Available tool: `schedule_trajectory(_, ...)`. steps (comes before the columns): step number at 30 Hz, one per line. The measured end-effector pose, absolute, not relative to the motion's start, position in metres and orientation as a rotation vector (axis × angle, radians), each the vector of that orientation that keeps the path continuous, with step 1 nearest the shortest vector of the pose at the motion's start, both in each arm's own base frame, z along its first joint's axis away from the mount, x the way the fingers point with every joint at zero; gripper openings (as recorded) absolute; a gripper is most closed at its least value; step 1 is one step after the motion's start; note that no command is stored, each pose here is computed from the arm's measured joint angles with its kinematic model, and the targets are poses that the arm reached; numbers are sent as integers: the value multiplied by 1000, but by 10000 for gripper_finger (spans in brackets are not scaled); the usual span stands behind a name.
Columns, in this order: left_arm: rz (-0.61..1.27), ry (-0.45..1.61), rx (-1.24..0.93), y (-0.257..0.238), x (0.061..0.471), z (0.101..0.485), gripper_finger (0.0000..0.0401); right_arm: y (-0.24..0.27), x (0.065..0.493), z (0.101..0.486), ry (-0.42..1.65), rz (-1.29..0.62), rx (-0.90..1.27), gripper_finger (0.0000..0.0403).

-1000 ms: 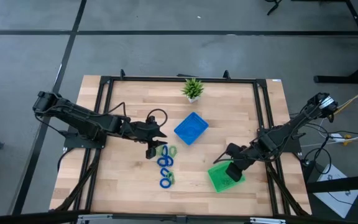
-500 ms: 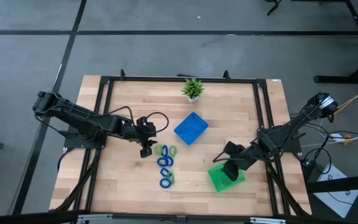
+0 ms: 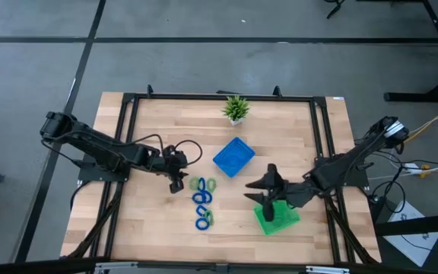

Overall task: Sort spring keychains
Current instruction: Put the green spring keychain into the green bin

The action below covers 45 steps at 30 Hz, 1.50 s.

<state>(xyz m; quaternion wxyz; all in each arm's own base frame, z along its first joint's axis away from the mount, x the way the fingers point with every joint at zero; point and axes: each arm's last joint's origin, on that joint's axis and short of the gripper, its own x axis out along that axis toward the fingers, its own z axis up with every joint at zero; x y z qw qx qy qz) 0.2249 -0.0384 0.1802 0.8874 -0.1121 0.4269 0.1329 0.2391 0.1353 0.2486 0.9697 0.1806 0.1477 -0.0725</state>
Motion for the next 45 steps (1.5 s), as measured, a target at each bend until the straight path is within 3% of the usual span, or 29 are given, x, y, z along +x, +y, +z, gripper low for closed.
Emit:
schedule_trajectory(9,187,852,-142,-45,228,170,138,137,276,224,182,-210,326,165)
schedule_trajectory(18,79,888,-102,-53,246,145,137,136,284,219,150,-217,352,165)
schedule_trajectory(39,261,983,-159,-43,255,110,135,136,285,219,143,-214,360,165)
schedule_trajectory(45,259,949,-175,-47,254,116,77,137,285,219,144,-214,359,165)
